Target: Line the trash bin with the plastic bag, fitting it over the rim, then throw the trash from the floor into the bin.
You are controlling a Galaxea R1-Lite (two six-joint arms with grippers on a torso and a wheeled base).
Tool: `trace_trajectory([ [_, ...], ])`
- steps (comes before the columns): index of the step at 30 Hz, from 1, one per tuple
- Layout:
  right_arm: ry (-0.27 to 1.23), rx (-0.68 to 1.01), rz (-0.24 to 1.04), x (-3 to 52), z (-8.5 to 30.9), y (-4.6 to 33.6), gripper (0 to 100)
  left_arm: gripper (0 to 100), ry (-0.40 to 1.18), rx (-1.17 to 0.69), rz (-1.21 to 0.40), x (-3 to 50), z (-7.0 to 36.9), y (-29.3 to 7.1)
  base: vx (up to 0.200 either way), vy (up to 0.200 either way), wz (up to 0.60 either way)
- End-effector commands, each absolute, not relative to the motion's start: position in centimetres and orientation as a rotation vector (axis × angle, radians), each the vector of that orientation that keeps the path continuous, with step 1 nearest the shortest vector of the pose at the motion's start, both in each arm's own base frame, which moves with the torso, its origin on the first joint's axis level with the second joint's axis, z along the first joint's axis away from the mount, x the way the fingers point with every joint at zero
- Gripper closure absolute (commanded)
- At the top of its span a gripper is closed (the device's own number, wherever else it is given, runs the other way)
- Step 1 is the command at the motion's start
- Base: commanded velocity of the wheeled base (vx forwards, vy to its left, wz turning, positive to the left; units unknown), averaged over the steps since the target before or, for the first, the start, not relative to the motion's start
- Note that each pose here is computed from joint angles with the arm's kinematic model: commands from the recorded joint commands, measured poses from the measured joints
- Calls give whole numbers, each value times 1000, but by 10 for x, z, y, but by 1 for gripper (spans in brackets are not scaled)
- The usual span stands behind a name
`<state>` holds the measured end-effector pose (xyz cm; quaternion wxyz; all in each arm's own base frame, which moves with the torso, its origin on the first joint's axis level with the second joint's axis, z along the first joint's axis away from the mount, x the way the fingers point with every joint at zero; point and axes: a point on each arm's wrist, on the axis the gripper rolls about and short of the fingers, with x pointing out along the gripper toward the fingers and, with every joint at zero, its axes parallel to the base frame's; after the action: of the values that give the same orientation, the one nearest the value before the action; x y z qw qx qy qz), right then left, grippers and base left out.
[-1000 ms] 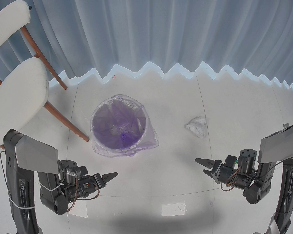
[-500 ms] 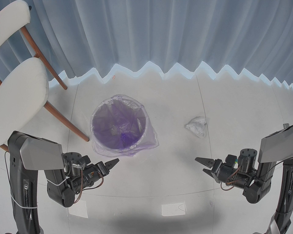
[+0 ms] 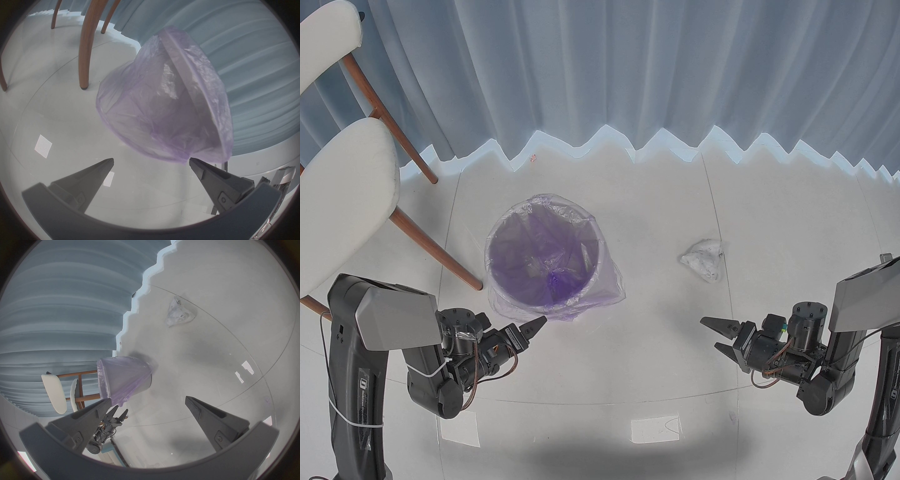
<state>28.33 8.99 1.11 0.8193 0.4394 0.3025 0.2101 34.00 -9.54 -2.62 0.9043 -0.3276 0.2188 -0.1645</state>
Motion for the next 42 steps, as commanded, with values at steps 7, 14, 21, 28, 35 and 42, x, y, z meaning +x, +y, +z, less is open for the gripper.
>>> trace_trajectory([
  [7,622,938,460,285,14,90,0,0,417,-675,-304,357,-41,-99,0,0,0],
  [14,627,938,459,285,13,91,0,0,408,-672,-269,367,-57,-100,0,0,0],
  [21,635,937,458,284,11,91,0,0,412,-673,-265,373,-70,-101,0,0,0],
  [28,639,936,457,284,10,92,0,0,395,-667,-249,384,-85,-103,0,0,0],
  [35,642,936,456,284,9,92,0,0,377,-675,-239,389,-85,-101,0,0,0],
  [42,651,934,459,282,8,94,0,0,452,-653,-196,389,-88,-101,0,0,0],
])
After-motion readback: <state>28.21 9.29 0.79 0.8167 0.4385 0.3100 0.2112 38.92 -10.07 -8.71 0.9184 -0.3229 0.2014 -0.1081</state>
